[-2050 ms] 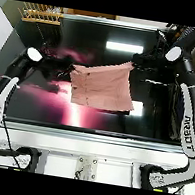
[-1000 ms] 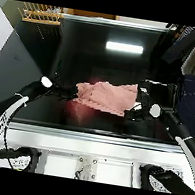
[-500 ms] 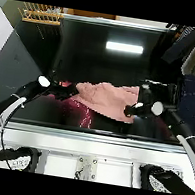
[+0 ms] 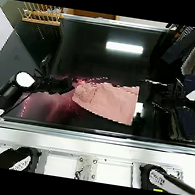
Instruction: Fold the clothes and pants, and hang the long-sleeved shirts on hangers.
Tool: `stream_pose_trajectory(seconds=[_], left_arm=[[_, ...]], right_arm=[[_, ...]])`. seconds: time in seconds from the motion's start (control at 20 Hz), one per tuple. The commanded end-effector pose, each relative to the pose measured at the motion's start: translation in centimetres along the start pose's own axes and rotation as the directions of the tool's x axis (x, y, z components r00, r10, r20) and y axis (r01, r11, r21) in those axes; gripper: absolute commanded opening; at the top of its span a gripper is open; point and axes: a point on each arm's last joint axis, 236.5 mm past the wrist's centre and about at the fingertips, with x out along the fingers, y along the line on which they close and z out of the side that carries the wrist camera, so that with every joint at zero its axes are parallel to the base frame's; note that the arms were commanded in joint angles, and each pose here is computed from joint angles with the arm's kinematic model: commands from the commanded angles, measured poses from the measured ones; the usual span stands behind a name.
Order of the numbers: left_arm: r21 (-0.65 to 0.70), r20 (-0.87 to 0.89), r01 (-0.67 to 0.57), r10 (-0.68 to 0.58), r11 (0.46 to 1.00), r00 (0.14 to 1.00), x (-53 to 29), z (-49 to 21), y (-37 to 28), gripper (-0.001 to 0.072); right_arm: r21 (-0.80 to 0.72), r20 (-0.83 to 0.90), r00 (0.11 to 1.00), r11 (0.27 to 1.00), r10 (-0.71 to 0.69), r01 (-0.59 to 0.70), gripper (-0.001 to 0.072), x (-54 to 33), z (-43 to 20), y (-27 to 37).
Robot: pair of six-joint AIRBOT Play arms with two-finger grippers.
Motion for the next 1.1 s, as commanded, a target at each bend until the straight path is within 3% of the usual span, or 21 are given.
stream_pose_trajectory(seconds=[0.0,0.2,0.4,0.7,0.75,0.8,0.85,1.05], left_arm=[[0.033,0.028,0.029,-0.030,0.999,0.999,-1.9,0.0,-1.6,0.0013],[0.021,0.035,0.035,-0.035,0.999,0.999,-2.0,0.1,-1.7,0.0013],[0.012,0.040,0.035,-0.035,0.999,0.999,-2.0,0.2,-1.7,0.0013],[0.012,0.029,0.034,-0.035,0.999,0.999,-2.0,-0.1,-1.7,0.0012],[0.011,0.023,0.035,-0.035,0.999,0.999,-2.0,-0.2,-1.7,0.0012],[0.011,0.017,0.035,-0.035,0.999,0.999,-2.0,-0.3,-1.7,0.0012],[0.009,0.009,0.037,-0.037,0.999,0.999,-1.9,-0.5,-1.8,0.0012],[0.019,-0.012,0.040,-0.040,0.999,0.999,-1.8,-1.2,-2.1,0.0013]], right_arm=[[0.146,-0.035,0.970,0.961,0.240,-0.233,0.0669,2.9,1.0,-2.1],[0.159,-0.117,0.906,0.908,0.408,-0.388,0.0654,6.8,-0.3,1.1],[0.077,-0.206,0.898,0.921,0.388,-0.381,0.0654,9.9,-2.5,5.3],[-0.011,-0.206,0.901,0.920,0.381,-0.391,0.0648,13.0,-3.8,11.1],[-0.037,-0.199,0.903,0.918,0.380,-0.394,0.0465,13.3,-3.8,11.6],[-0.071,-0.193,0.900,0.909,0.391,-0.410,0.0176,13.3,-3.8,12.1],[-0.085,-0.180,0.894,0.899,0.411,-0.430,0.0010,13.1,-3.5,12.6],[-0.150,-0.081,0.904,0.892,0.419,-0.426,0.0005,9.2,2.2,12.4]])
